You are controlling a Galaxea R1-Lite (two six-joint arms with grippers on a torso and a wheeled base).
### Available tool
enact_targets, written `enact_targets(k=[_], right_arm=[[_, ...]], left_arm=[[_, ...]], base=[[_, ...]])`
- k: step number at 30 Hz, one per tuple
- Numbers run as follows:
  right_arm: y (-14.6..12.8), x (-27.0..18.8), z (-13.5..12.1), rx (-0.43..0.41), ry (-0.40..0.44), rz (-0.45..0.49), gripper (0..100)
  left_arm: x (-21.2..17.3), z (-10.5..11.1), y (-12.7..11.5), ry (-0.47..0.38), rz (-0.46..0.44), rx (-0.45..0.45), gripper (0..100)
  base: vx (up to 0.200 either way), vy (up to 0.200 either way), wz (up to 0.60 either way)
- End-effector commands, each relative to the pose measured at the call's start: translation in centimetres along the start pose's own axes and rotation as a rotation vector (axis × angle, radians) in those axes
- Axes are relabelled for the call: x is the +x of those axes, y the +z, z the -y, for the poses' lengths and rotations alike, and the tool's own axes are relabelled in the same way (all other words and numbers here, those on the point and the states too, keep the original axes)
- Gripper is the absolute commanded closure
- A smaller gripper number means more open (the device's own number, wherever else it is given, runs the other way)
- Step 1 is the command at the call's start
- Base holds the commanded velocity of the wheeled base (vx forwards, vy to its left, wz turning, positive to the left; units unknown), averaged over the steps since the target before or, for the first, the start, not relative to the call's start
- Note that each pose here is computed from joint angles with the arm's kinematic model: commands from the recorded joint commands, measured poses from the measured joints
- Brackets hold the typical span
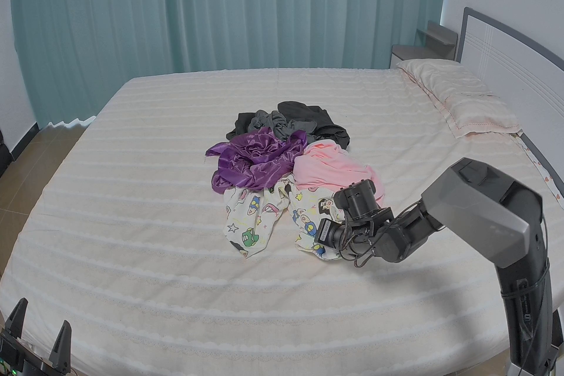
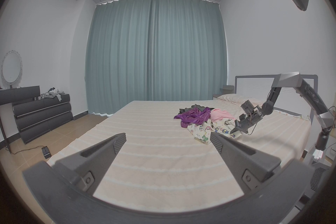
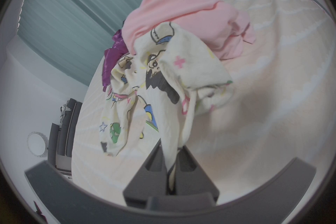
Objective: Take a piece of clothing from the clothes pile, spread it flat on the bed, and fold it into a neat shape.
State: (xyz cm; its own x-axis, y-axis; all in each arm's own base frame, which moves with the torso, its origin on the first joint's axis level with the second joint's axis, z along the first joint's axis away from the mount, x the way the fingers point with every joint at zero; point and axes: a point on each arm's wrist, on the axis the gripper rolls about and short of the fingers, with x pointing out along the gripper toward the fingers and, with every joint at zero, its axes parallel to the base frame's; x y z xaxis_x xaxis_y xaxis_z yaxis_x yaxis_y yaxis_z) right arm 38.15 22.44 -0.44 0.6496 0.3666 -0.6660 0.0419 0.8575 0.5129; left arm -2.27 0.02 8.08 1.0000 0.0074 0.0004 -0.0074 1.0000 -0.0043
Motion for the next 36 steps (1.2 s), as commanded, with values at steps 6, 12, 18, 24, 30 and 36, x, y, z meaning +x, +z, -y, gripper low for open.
enact_targets(k=[6, 12, 18, 24, 30, 36], right_arm=[[0.7, -16.3, 0.7, -0.023, 0.248, 0.053, 100], [-0.4, -21.2, 1.6, -0.116, 0.28, 0.093, 100], [-0.4, -24.8, 1.6, -0.124, 0.334, 0.156, 100], [-0.2, -28.1, 1.3, -0.132, 0.402, 0.236, 100], [-1.2, -29.7, 1.9, -0.181, 0.431, 0.262, 100], [-1.6, -29.9, 1.6, -0.193, 0.45, 0.257, 100]], left_arm=[[0.1, 0.0, -0.4, 0.0, -0.008, 0.0, 0], [0.1, 0.0, -0.4, 0.0, -0.008, 0.0, 0], [0.1, 0.0, -0.4, -0.001, -0.008, 0.0, 0], [0.1, 0.0, -0.4, 0.0, -0.008, 0.0, 0], [0.1, 0.0, -0.5, 0.0, -0.01, 0.007, 0], [0.1, 0.0, -0.4, 0.0, -0.007, 0.004, 0]], base=[[0.0, 0.0, 0.0], [0.0, 0.0, 0.0], [0.0, 0.0, 0.0], [0.0, 0.0, 0.0], [0.0, 0.0, 0.0], [0.0, 0.0, 0.0]])
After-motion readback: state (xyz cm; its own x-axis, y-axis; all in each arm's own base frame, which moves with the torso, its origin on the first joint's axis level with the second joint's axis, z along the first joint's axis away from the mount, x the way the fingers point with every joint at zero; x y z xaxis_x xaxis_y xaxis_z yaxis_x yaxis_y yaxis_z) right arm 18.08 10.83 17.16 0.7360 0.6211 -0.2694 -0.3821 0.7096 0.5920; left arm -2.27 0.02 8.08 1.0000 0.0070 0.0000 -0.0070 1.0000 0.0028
